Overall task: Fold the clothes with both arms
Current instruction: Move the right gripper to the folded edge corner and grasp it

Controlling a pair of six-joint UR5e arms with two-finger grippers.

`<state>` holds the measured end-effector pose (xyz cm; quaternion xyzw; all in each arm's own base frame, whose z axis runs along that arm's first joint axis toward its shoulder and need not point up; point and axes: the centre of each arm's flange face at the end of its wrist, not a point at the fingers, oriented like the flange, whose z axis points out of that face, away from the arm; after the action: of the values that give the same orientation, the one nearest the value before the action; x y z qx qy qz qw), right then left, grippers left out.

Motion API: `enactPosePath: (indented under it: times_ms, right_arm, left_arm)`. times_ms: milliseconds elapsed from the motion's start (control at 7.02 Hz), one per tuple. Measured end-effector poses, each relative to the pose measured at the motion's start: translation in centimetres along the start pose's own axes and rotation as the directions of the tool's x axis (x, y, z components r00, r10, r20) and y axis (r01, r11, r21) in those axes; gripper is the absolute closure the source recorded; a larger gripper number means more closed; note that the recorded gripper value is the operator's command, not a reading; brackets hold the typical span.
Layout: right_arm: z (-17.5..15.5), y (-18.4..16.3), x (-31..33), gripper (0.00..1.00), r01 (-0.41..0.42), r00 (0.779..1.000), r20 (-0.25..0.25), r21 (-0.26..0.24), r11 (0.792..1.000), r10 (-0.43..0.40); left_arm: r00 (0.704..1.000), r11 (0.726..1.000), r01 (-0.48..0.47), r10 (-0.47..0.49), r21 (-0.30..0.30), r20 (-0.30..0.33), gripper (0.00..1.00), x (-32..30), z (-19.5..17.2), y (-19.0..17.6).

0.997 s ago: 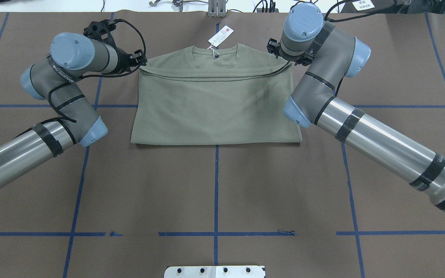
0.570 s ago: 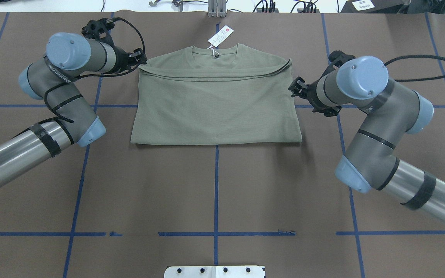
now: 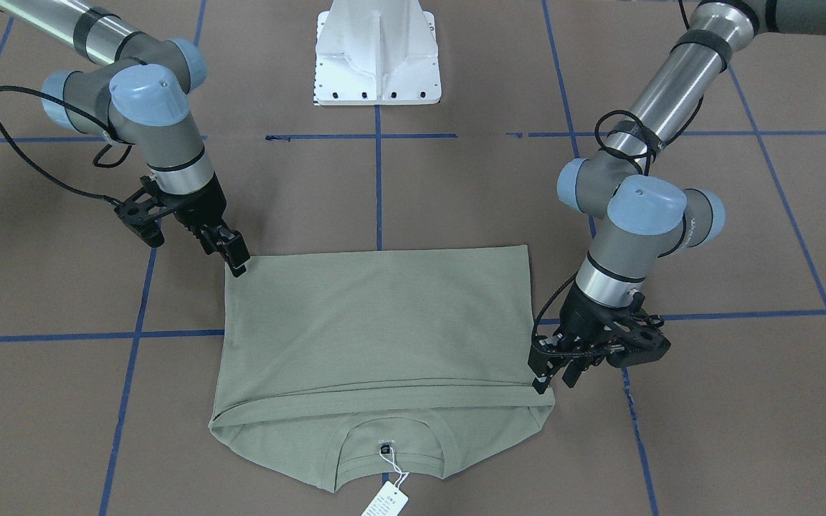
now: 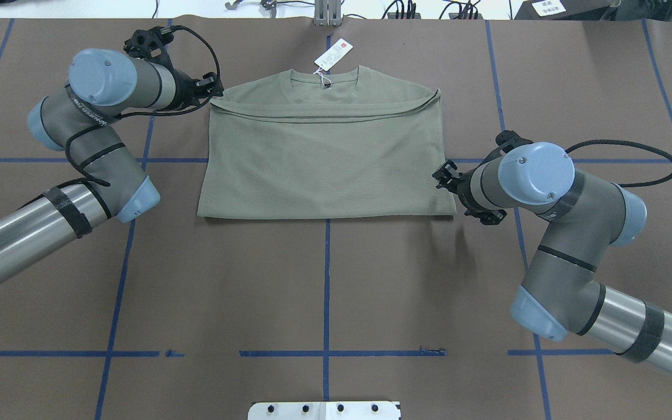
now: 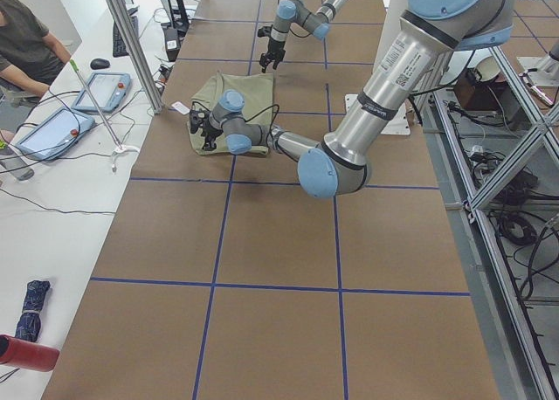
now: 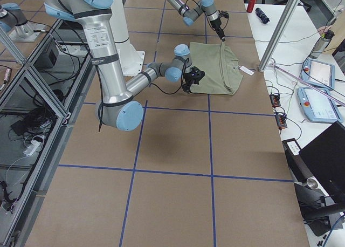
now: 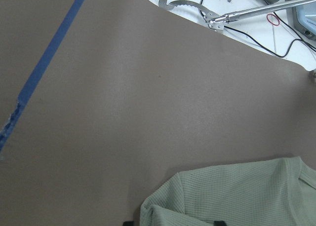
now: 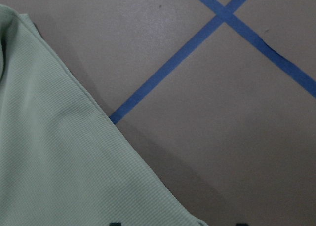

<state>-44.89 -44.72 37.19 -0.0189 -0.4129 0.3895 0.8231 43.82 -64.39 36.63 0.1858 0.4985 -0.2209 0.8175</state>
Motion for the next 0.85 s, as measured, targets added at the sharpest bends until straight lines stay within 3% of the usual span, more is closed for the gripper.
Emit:
enactPosePath:
  times_ms: [285,427,570,712,855]
  right_arm:
    - [0.7,0.7,0.2,0.23,0.006,1.0,-0.011,-0.004,1.0,-0.006]
    - [1.1,0.9,0.2,0.32,0.008,1.0,-0.017,-0.004,1.0,-0.008]
    - [1.3,0.9,0.2,0.46,0.009,1.0,-0.021,-0.004,1.0,-0.009]
    - [1.4,1.0,0.1,0.81,0.009,1.0,-0.022,-0.003,1.0,-0.009]
    - [1.5,1.0,0.2,1.0,0.008,1.0,-0.024,-0.003,1.0,-0.008]
  left_arm:
    - [1.0,1.0,0.0,0.0,0.0,0.0,0.38,0.0,-0.1,0.0]
    - [1.0,1.0,0.0,0.0,0.0,0.0,0.38,0.1,-0.1,0.0]
    - [1.0,1.0,0.0,0.0,0.0,0.0,0.38,0.1,-0.2,0.0]
    - [1.0,1.0,0.001,-0.001,0.001,0.001,0.38,0.2,-0.2,0.0]
    - [1.0,1.0,0.001,-0.001,0.001,0.001,0.38,0.2,-0.3,-0.1]
